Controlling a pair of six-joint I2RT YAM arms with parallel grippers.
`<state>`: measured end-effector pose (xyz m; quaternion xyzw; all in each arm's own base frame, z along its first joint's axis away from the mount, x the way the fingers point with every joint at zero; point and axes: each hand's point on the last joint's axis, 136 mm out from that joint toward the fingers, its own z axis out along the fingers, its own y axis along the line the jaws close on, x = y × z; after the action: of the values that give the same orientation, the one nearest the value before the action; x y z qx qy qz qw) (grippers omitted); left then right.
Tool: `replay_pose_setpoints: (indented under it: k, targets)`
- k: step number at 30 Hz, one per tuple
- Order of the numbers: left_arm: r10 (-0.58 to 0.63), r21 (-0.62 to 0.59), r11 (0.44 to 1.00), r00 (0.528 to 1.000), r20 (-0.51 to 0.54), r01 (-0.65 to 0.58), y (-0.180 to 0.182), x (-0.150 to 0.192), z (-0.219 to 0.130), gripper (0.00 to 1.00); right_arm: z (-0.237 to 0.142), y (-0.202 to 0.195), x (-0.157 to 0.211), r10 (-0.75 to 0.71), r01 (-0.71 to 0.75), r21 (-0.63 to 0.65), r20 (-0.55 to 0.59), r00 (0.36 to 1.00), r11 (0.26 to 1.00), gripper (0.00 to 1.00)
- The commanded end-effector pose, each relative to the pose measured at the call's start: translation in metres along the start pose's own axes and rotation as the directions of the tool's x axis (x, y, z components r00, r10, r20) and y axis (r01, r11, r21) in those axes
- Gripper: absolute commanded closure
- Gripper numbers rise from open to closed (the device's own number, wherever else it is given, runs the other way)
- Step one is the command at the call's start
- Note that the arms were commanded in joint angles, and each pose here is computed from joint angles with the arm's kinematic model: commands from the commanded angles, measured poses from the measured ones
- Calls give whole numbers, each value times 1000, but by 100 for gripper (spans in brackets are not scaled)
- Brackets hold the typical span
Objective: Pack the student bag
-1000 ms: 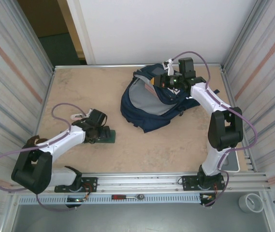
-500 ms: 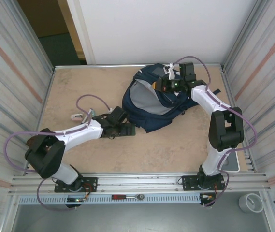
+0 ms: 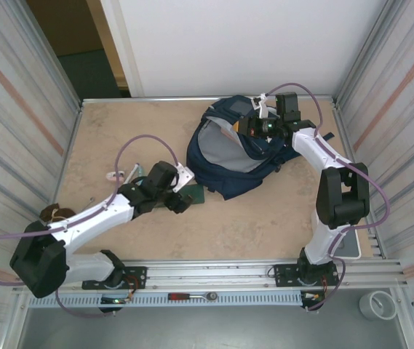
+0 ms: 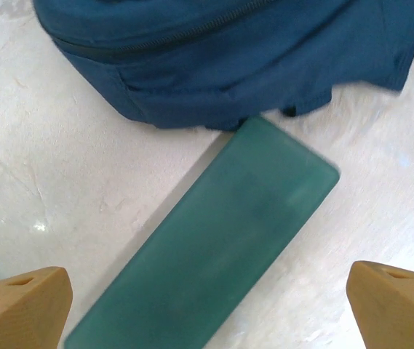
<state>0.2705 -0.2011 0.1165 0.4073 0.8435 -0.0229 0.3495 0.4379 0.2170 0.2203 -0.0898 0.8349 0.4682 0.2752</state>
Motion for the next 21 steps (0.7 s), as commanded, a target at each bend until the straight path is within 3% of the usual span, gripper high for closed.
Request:
replay_pose_setpoints:
  k: [1, 6, 9, 15, 21]
  targets:
    - [236, 40, 971, 971, 35, -237, 0, 2, 4, 2, -4, -11, -3, 31, -32, 24, 15, 999, 999, 100]
    - [385, 230, 892, 920, 66, -390, -27, 19, 8, 2, -3, -19, 2, 49, -50, 56, 18, 999, 997, 100]
    - [429, 223, 871, 899, 85, -437, -20, 28, 20, 1, -5, -21, 3, 67, -68, 60, 20, 998, 996, 100]
    - [473, 229, 855, 881, 24, -466, 8, 34, 35, 1, -8, -22, 12, 78, -79, 75, 17, 997, 994, 100]
    - [502, 299, 822, 865, 21, -484, 3, 37, 55, 1, -9, -17, 12, 86, -87, 67, 14, 996, 994, 100]
